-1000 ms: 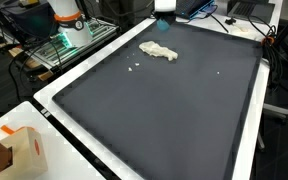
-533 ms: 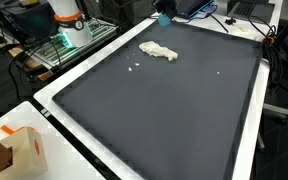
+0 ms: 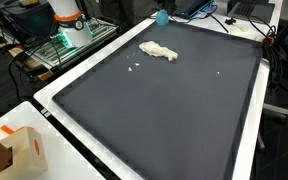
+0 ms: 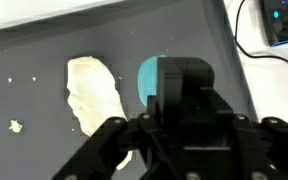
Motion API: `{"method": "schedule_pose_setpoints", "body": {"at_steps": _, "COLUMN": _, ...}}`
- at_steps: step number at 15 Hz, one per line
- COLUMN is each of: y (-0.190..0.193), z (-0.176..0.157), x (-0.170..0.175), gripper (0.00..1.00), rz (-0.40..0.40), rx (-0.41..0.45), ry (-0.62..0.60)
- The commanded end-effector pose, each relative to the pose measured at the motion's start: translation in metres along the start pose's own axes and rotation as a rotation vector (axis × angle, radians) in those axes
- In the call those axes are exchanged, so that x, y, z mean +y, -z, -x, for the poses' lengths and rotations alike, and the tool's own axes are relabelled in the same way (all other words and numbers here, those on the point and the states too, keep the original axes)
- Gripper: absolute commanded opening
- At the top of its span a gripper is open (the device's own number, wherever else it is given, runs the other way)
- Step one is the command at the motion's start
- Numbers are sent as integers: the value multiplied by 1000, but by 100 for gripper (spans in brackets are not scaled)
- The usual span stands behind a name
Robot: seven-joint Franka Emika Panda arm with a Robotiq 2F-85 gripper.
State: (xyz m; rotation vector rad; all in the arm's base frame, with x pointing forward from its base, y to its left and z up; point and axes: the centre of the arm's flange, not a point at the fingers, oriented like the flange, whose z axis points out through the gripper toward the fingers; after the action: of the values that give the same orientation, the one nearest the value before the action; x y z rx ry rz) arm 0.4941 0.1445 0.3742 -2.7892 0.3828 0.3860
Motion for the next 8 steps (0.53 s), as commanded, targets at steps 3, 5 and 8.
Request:
{"method": "schedule_pose_setpoints", "body": {"at_steps": 3, "y": 15, "z": 34, "x": -18, "gripper": 25, "rz": 152, "rx": 124, "ry": 20}}
{"method": "schedule_pose_setpoints", "body": {"at_steps": 5, "y": 20, "z": 41, "x": -27, "gripper": 25, "rz": 209, "rx": 164, "ry": 54}}
{"method": "schedule_pose_setpoints", "body": {"at_steps": 8, "y": 25, "z": 53, "x": -39, "gripper": 25, "rz": 276, "rx": 209, "ry": 119}}
